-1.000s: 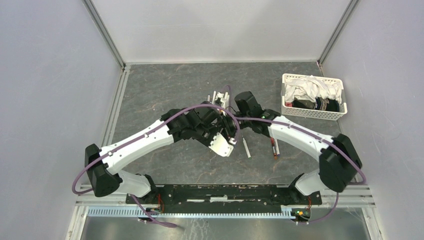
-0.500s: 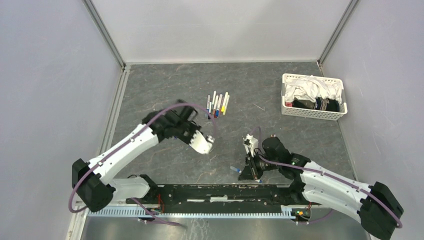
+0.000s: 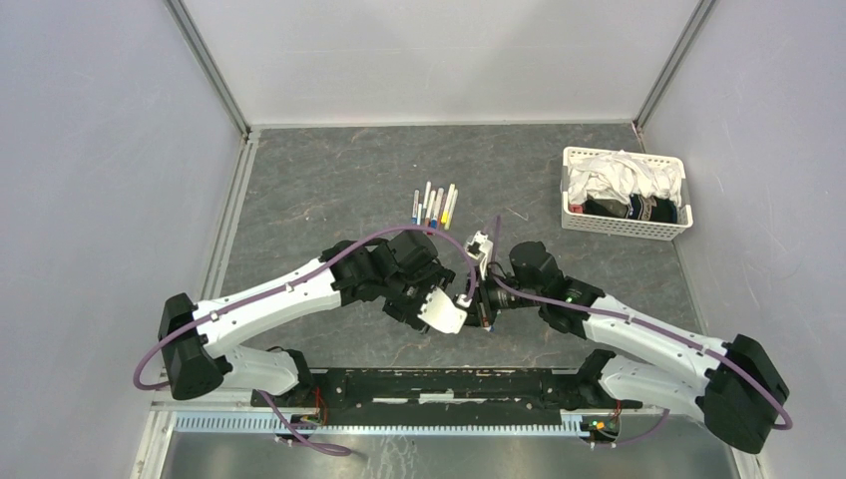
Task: Open the pen caps
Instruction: Open the pen cap from the pen.
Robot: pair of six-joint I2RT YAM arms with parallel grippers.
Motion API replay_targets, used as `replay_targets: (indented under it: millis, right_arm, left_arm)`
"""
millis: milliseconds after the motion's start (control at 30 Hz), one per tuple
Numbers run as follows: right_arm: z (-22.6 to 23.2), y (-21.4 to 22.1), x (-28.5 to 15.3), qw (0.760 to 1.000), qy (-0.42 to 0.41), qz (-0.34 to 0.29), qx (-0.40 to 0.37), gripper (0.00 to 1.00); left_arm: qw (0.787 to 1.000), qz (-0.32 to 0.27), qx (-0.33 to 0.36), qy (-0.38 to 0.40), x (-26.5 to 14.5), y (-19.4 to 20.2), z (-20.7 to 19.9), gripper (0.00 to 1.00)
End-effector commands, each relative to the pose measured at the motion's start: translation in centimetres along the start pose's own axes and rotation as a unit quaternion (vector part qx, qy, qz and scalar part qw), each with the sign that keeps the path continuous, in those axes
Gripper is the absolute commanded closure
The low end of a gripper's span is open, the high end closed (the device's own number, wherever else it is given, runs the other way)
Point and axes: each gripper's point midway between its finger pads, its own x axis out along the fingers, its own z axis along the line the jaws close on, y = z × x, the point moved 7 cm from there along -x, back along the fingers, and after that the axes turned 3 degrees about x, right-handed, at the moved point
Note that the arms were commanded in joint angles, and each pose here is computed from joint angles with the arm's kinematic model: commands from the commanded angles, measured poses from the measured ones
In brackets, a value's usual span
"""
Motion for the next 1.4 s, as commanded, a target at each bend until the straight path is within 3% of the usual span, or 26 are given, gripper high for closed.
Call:
replay_targets:
  millis: [0,233,533,667,700,900,1100,1133,1167,1200,1267,1333,1367]
  right_arm:
    - [1.4,-2.4,1.0,0.998,-0.045,-0.023,-0.033,1.0]
    - [1.4,-3.5,1.8,0.998,-0.047,-0.019,-0.034,1.0]
    - [1.1,-4.7,2.5,0.998,-0.038,-0.028,-0.028,1.0]
    - [0.8,-5.0,2.7,0.999,-0.032,-0.027,-0.022,1.0]
    - [0.8,-5.0,2.7,0.999,-0.029,-0.024,-0.022,1.0]
    - [0.1,-4.9,2.1,1.0,0.001,-0.015,-0.012,1.0]
    - [0.0,-7.2,4.0,1.0,-0.012,0.005,-0.001,1.0]
    - [0.0,-7.6,4.5,1.0,-0.023,0.018,0.002,0.9]
    - [-0.4,-7.6,5.1,0.999,-0.023,0.039,0.014,0.73]
    - [-0.4,-8.0,5.5,0.998,-0.027,0.049,0.017,0.65]
    - [-0.5,-8.1,5.9,0.998,-0.033,0.051,0.024,0.61]
    - [-0.2,-8.2,5.9,0.998,-0.041,0.046,0.024,0.67]
    - [-0.2,-8.1,5.9,0.998,-0.042,0.046,0.026,0.8]
  left_arm:
    - [0.998,-0.039,-0.044,-0.023,-0.3,-1.8,1.4,0.22]
    - [0.999,-0.037,-0.02,-0.008,0.3,-1.7,1.4,0.5]
    - [0.999,-0.039,0.004,0.005,0.2,-2.0,1.1,0.68]
    - [1.0,-0.019,0.022,0.008,0.3,-1.5,0.8,0.95]
    - [1.0,-0.007,0.027,0.01,0.5,-1.1,0.6,0.97]
    - [0.998,0.026,0.05,0.015,0.3,0.2,0.1,0.98]
    - [0.998,-0.005,0.059,0.012,-0.1,-1.6,2.0,0.98]
    - [0.998,-0.007,0.064,0.007,-0.2,-1.9,2.5,0.98]
    - [0.998,-0.005,0.069,0.006,-0.2,-2.0,2.9,0.98]
    - [0.997,0.0,0.073,0.007,-0.2,-2.0,3.0,0.98]
    - [0.997,0.006,0.081,0.002,-0.4,-2.0,3.2,0.98]
    - [0.996,0.008,0.085,-0.003,-0.6,-1.9,3.2,0.98]
    - [0.996,0.009,0.085,-0.007,-0.7,-1.8,3.2,0.98]
